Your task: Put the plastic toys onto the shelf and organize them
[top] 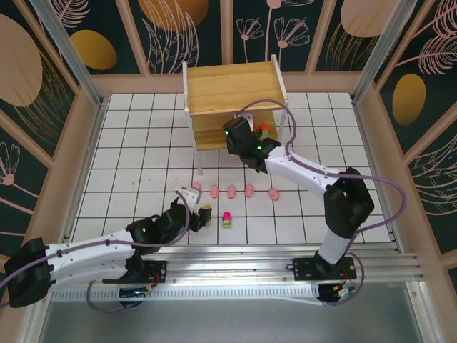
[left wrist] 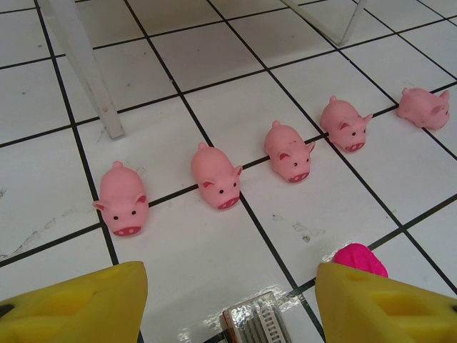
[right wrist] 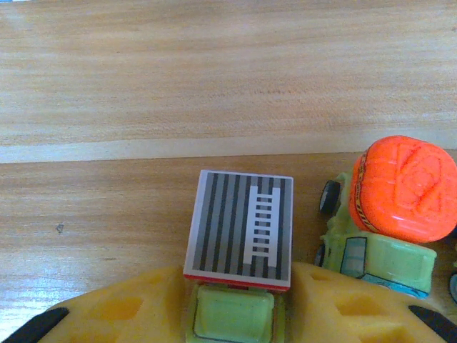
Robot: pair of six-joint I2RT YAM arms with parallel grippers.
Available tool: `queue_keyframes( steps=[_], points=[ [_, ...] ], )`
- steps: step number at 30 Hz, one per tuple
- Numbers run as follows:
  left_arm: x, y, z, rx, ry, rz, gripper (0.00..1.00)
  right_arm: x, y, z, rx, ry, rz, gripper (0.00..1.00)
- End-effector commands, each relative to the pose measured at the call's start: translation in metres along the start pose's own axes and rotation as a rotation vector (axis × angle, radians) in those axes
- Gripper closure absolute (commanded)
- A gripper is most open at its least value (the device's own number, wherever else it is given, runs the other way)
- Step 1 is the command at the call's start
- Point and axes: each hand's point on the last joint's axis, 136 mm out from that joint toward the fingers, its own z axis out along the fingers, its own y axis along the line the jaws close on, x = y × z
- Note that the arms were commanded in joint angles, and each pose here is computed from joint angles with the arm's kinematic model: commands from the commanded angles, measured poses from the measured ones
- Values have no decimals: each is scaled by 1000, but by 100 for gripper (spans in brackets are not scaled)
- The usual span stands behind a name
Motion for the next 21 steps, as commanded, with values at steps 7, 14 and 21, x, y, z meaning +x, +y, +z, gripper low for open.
queue_keyframes(
  steps=[7, 14, 21],
  points=[
    [-2, -2, -2, 10, 0, 3, 36, -15, 3, -32, -25, -71, 16, 57],
    [-6, -2, -4, 4, -2, -3, 36, -9, -2, -42, -26, -76, 30, 57],
    [-9, -3, -3, 0, 3, -10, 36, -3, -7, -53, -29, -79, 35, 57]
  ],
)
